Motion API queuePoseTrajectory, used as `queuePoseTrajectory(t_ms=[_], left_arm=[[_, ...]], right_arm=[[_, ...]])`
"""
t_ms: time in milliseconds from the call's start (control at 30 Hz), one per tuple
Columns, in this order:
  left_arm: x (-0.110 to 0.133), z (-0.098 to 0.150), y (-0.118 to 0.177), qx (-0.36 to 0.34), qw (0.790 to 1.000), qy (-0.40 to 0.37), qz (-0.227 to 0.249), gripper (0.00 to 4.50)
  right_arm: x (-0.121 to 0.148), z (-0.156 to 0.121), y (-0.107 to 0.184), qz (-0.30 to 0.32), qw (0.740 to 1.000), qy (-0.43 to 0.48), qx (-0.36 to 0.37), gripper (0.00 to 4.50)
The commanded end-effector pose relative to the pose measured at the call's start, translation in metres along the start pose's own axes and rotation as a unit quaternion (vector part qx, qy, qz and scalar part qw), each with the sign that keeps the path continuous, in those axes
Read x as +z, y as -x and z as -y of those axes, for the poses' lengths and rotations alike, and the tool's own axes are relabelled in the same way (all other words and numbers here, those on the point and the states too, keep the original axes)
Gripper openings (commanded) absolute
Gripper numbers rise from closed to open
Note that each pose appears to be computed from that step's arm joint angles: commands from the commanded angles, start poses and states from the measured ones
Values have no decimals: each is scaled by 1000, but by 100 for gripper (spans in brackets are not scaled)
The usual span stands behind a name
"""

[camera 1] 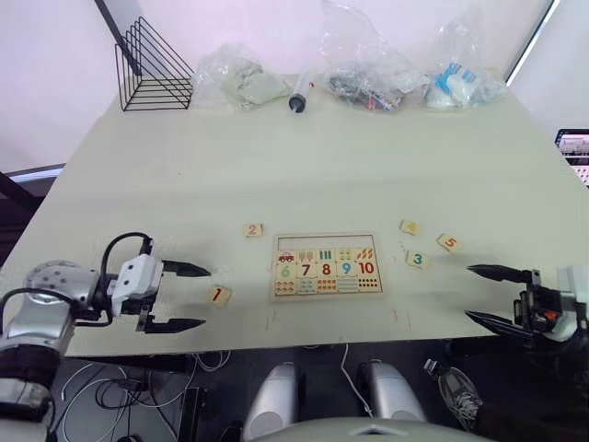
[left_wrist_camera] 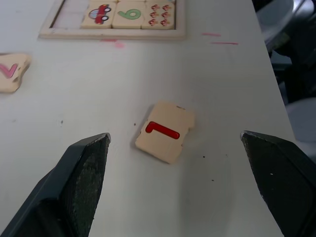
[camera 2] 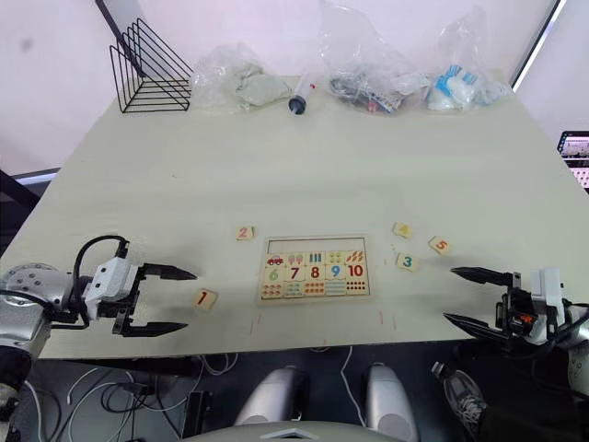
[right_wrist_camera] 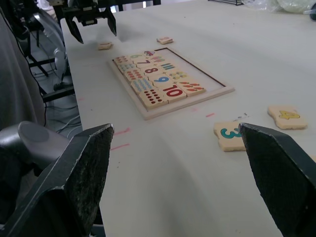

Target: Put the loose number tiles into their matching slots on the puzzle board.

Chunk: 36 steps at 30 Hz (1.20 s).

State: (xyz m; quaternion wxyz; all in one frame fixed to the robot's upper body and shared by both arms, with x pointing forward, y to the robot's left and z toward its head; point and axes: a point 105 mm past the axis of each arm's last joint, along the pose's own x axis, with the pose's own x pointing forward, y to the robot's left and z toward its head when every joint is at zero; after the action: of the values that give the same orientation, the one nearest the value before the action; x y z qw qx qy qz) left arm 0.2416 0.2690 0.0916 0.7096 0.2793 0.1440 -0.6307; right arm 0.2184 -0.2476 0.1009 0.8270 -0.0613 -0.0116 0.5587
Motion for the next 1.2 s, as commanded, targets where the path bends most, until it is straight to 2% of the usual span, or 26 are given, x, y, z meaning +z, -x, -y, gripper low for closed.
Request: queuePoseTrajectory(t_ms=[33,433,600,667,800,833,900,1200], left_arm=[[2,-3,1,-28,999,-18,-6,450],[-8,-5,-9,-75,996,-29,-37,450],[-12,-6,-7,-68,997,-9,-36,450],[-14,-6,-7,-71,997,-8,-37,397],[-15,0,-12,-82,996,-5,-31,219],[-16,1,-13,-84,996,-6,-31,201],[-17,2,-13,-85,996,-7,-32,104],[-20,4,-5,-74,997,-1,-37,96]], right_arm=[[7,2,-2,5,1000,18,3,424],[10,4,-7,3,1000,27,6,424],[11,6,-7,3,1000,29,1,424],[13,9,-7,6,999,32,-5,450],[14,10,-7,6,999,33,-9,450],[14,10,-7,6,999,33,-8,450],[14,10,-8,6,999,34,-7,450],[13,10,-10,4,999,35,-3,450]])
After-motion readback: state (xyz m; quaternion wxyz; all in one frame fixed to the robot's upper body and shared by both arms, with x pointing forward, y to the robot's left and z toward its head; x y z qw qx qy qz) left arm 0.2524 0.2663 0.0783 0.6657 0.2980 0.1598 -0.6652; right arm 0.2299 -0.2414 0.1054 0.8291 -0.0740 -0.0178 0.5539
